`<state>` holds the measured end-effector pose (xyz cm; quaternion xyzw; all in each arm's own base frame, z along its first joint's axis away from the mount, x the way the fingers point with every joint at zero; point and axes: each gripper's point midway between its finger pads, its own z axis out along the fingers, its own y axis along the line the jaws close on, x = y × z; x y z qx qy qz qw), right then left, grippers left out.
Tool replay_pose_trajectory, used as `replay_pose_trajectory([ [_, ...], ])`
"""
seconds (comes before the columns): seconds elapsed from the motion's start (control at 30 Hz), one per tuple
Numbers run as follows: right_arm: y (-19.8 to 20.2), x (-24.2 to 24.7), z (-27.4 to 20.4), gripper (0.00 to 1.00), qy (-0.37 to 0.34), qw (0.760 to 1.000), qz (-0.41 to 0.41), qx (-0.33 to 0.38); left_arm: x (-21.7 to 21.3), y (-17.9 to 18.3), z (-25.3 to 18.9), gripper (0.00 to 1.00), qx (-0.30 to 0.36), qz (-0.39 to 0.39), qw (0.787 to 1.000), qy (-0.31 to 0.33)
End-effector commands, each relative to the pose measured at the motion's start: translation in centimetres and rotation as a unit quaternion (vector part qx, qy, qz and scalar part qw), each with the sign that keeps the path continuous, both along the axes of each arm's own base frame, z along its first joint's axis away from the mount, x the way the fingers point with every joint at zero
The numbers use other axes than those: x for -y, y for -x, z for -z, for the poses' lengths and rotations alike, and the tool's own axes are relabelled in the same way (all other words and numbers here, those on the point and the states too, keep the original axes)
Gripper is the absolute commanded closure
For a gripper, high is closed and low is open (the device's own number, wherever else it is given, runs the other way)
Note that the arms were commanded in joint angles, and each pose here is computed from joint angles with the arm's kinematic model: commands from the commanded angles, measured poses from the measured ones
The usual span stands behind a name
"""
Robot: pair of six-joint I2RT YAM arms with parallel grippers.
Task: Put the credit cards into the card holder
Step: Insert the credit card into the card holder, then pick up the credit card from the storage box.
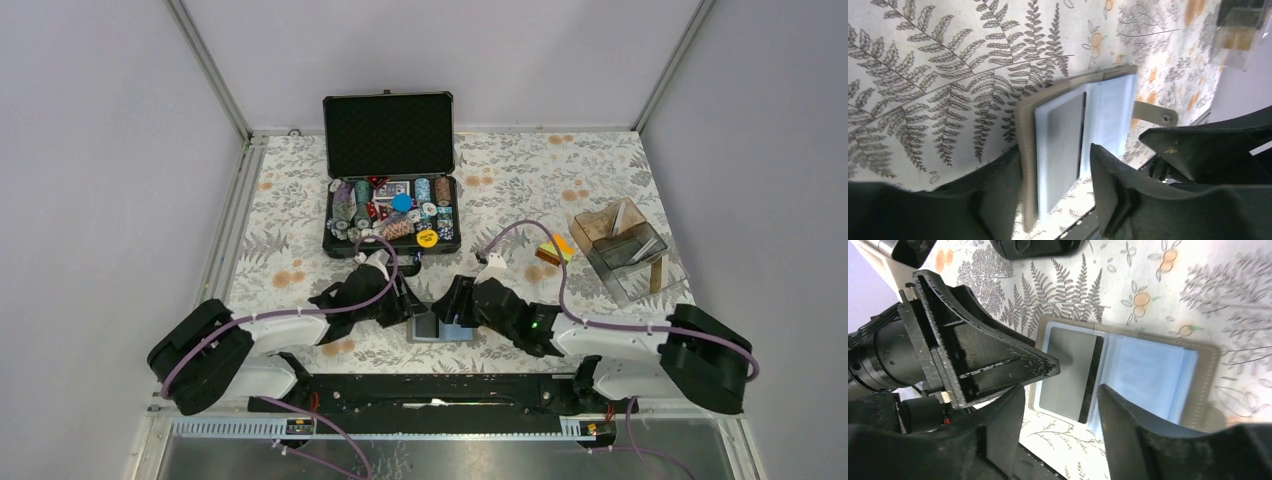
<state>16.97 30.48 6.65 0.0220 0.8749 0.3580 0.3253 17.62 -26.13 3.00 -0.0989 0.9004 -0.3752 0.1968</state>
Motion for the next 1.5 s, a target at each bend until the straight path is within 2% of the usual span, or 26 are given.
replay_pose_trajectory([
  [0.0, -1.7, 2.7, -2.5, 0.3, 0.087, 0.994, 0.018, 0.066, -1.1, -1.2, -1.4, 0.36, 0.046, -0.012, 0.998, -0.029],
  [0.03, -2.0, 3.5, -2.8, 0.22, 0.111, 0.991, 0.021, 0.076, -1.5, -1.4, -1.8, 0.29, 0.054, -0.014, 0.998, -0.038],
  [0.1, -2.4, 5.6, -2.7, 0.15, 0.182, 0.98, 0.017, 0.083, -2.3, -1.8, -2.9, 0.16, 0.071, -0.02, 0.996, -0.05],
  [0.17, -3.4, 7.6, -3.2, 0.12, 0.227, 0.971, 0.028, 0.074, -3.5, -2.2, -4.3, 0.07, 0.092, -0.025, 0.994, -0.062],
  [0.23, -4.7, 9.8, -3.7, 0.1, 0.25, 0.966, 0.042, 0.059, -4.7, -2.8, -6.2, 0.02, 0.115, -0.031, 0.99, -0.068],
  [0.3, -6.2, 11.8, -4.8, 0.03, 0.256, 0.963, 0.064, 0.055, -6.4, -2.9, -8.3, 0.01, 0.14, -0.028, 0.986, -0.084],
  [0.47, -10.2, 17.7, -7.4, 0.0, 0.269, 0.95, 0.146, 0.056, -11.7, -4.4, -13.5, 0.01, 0.189, -0.036, 0.968, -0.162],
  [0.6, -13.3, 23.1, -7.9, 0.0, 0.275, 0.938, 0.209, 0.032, -16.1, -6.3, -16.8, 0.01, 0.225, -0.075, 0.947, -0.218],
  [0.73, -14.9, 28.6, -7.9, 0.01, 0.276, 0.922, 0.272, 0.003, -19.5, -8.1, -18.4, 0.01, 0.234, -0.132, 0.934, -0.236],
  [0.93, -15.4, 36.8, -8.0, 0.09, 0.277, 0.889, 0.365, -0.023, -24.1, -11.2, -19.0, 0.01, 0.226, -0.188, 0.908, -0.299],
  [1.03, -15.3, 39.5, -7.6, 0.16, 0.281, 0.874, 0.395, -0.04, -24.9, -12.4, -19.6, 0.01, 0.216, -0.192, 0.902, -0.321],
  [1.2, -15.8, 42.4, -7.8, 0.19, 0.3, 0.853, 0.425, -0.04, -25.3, -14.4, -21.3, 0.01, 0.215, -0.193, 0.894, -0.343],
  [1.3, -15.6, 44.3, -7.4, 0.22, 0.346, 0.831, 0.433, -0.058, -25.4, -14.9, -20.0, 0.01, 0.205, -0.187, 0.893, -0.353],
  [1.47, -15.7, 45.9, -5.8, 0.29, 0.37, 0.816, 0.435, -0.089, -25.2, -15.0, -18.1, 0.01, 0.191, -0.172, 0.886, -0.386],
])
